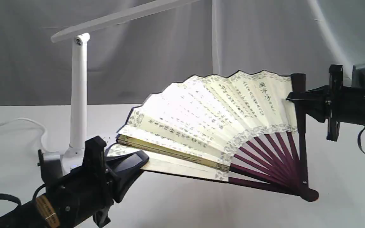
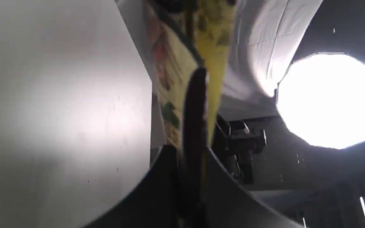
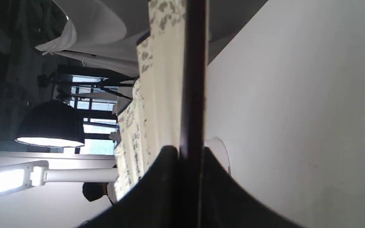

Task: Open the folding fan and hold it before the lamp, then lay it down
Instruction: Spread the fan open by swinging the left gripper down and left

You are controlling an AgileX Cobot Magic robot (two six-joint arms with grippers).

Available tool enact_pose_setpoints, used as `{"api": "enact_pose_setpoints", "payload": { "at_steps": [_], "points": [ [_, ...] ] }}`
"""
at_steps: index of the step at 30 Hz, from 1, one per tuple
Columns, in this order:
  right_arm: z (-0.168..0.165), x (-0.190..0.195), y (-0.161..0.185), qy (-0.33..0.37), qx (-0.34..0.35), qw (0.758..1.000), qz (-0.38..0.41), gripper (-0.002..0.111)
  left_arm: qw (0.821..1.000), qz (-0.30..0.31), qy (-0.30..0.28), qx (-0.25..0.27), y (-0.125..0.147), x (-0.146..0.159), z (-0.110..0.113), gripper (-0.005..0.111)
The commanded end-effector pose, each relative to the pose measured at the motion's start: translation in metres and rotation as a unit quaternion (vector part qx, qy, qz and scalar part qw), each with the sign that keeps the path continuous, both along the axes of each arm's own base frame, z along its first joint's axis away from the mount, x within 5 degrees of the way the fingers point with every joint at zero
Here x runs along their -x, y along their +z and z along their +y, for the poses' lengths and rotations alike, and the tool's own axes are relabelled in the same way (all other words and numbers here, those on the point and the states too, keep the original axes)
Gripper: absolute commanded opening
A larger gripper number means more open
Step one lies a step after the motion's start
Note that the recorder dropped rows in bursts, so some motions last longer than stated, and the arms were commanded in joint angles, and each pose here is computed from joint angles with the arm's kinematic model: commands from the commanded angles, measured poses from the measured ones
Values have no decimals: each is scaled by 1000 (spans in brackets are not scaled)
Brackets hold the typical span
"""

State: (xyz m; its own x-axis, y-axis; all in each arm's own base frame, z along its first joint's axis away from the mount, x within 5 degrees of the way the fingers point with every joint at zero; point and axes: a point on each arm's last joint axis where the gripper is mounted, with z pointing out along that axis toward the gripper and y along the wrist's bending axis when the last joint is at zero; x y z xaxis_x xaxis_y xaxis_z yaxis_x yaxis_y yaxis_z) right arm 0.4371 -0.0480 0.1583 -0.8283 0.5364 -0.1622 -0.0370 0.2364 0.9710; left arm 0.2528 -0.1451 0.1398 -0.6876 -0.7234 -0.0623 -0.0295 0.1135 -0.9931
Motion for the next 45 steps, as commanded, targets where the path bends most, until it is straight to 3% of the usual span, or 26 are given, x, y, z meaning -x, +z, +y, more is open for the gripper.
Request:
{"api": "enact_pose_setpoints", "payload": {
  "at_steps": [1,8,21,32,45],
  "points": [
    [-14,3,-1,-10,21,1000,-12,0,998,-6,61,4,7,7,15,0],
    [-28,5,-1,-27,20,999,-12,0,994,-7,112,1,11,17,29,0],
    [-45,7,1,-54,12,998,-15,0,990,31,138,22,5,26,38,0],
    [-65,13,0,-72,18,997,-14,0,992,42,117,32,4,34,24,0],
    [-69,16,-2,-69,27,997,-8,0,981,59,179,52,3,53,0,0]
  ]
}}
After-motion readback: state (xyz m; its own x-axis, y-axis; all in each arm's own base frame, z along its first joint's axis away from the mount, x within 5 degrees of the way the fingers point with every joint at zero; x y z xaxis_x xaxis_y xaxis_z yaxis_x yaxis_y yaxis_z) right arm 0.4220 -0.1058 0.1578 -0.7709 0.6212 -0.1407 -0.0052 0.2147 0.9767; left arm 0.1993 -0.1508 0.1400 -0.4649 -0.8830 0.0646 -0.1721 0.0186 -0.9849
